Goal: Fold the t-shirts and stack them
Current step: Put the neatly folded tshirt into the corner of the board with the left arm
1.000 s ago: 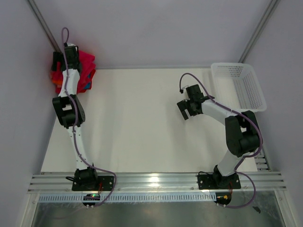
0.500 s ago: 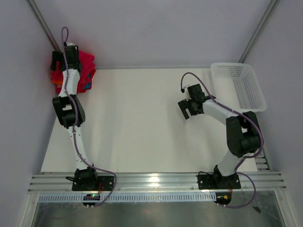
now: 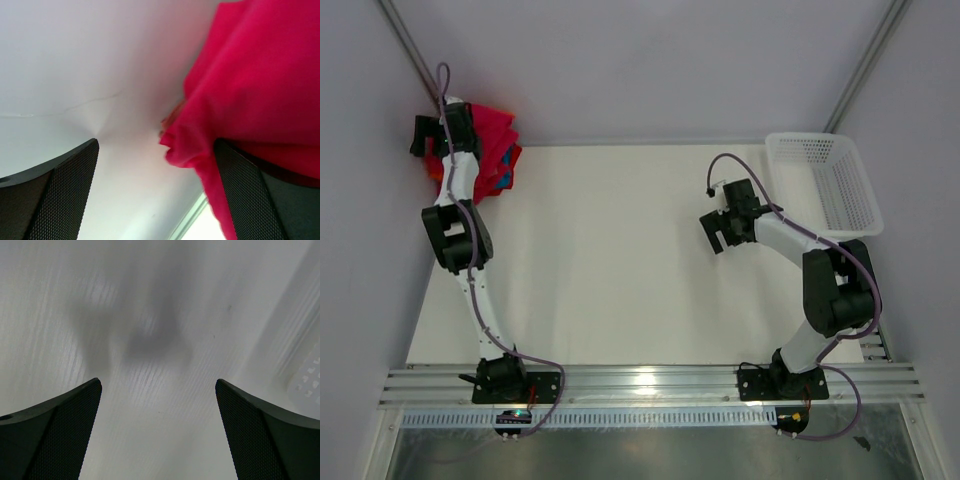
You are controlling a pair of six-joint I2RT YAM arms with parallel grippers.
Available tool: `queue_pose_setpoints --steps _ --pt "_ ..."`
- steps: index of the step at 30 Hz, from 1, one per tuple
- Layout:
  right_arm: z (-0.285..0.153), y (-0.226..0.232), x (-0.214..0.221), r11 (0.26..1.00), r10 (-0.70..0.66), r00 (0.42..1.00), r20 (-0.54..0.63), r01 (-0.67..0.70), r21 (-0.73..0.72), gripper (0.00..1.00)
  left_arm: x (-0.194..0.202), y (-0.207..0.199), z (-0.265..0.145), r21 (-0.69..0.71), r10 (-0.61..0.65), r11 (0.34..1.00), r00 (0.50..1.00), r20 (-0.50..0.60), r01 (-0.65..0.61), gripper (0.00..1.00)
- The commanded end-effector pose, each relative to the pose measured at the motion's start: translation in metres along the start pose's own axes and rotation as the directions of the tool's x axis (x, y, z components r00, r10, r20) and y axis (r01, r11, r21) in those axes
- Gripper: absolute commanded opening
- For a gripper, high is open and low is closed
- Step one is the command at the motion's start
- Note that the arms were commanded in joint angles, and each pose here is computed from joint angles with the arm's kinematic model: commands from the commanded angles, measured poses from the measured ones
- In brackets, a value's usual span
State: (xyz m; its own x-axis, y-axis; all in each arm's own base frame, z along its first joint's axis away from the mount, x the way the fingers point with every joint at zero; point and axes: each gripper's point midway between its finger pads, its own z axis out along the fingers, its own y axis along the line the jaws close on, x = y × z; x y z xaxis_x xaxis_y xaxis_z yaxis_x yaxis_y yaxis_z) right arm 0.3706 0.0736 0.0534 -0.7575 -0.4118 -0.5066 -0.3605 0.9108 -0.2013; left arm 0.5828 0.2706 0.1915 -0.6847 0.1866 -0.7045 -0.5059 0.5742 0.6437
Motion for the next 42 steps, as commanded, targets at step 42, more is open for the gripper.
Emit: queue_pose_setpoints --steps 42 --pt "-0.005 0.006 -0.014 0.999 -0.027 0.996 0.081 0.03 -0.044 0.99 -0.098 -0.019 -0.103 0.605 -0.427 0.741 0.9 0.086 0.293 0.99"
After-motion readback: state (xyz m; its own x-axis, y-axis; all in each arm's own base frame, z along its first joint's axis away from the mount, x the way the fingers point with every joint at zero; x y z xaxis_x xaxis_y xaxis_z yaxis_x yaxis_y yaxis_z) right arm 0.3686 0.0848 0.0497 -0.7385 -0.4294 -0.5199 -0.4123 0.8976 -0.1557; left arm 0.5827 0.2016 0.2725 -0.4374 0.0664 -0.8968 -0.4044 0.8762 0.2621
